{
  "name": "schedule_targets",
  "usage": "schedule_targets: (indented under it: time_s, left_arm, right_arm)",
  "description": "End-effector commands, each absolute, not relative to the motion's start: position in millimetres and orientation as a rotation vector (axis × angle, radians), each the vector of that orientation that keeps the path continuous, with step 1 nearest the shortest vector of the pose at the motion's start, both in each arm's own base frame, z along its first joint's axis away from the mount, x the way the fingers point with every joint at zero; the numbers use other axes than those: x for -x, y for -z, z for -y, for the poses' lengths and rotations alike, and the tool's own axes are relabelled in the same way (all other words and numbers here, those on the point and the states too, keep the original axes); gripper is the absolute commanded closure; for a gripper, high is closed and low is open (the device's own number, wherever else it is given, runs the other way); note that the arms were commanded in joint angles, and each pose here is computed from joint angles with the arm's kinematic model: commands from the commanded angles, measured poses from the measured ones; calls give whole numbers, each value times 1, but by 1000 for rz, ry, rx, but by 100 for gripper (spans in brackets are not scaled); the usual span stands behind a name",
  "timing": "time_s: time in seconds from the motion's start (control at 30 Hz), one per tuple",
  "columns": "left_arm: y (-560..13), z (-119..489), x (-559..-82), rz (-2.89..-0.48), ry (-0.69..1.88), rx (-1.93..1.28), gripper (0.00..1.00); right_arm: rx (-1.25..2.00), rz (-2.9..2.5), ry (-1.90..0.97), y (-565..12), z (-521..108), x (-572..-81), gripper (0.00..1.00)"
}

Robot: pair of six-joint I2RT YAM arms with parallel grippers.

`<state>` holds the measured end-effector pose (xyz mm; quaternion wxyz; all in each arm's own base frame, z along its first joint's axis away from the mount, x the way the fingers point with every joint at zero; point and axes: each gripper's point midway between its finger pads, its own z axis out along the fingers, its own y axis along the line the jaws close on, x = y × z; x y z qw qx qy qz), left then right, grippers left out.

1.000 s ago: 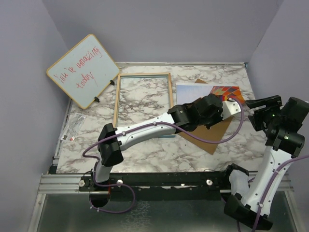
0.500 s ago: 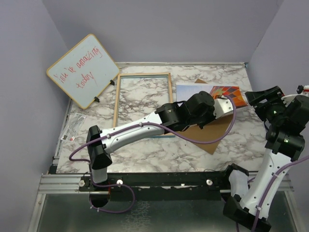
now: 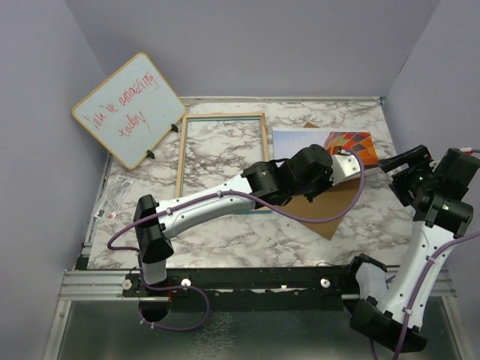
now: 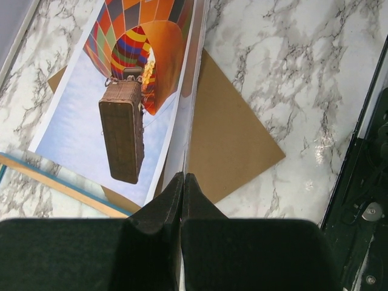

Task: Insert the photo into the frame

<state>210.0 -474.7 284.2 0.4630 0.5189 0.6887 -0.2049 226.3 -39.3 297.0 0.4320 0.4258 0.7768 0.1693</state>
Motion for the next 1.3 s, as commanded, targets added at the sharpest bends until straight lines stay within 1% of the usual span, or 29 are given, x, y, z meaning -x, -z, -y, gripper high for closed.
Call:
schedule_targets:
  time_s: [0.0,0.1,0.17,0.47,0.67,0.8,0.9,1.0,1.1,1.27]
  left_arm:
    - [-284,471,-214,-1731,491,-1254,100]
    - [-284,472,-212,-1727,504,-1264,100]
    - [-284,472,-211,-1725,509,-1266,100]
    - [-280,474,-206,-1728,532,-1288,100]
    - [-279,475,-207,-1739,532,-1275,100]
    - [-277,475,-209,-1756,525,-1256,100]
    - [-276,475,-209,-1766,525,-1249,100]
    - [-276,476,-208,-1766,534,-1253,100]
    - [-276,477,-208,-1763,537,-1259,100]
    - [-276,481,-205,-1750,555,-1282,100]
  right_arm:
    - [-1197,-1950,-416,-270,34,-208,20]
    - [-1203,-1930,-517,-266,25,-217,19]
    - [-1161,-1900,-588,-274,20,-226,22]
    - [-1228,-1890,-674,-263,17,-238,22]
    - [-1090,-1794,-843,-294,-1,-246,22]
    - [-1052,-1774,-902,-301,-8,-248,22]
    - [-1064,-1776,-908,-299,-8,-248,21]
    - [-1147,-1821,-885,-280,-4,-247,21]
    - [-1242,-1898,-846,-255,0,-244,25]
    - [-1302,-1971,-792,-239,4,-239,35]
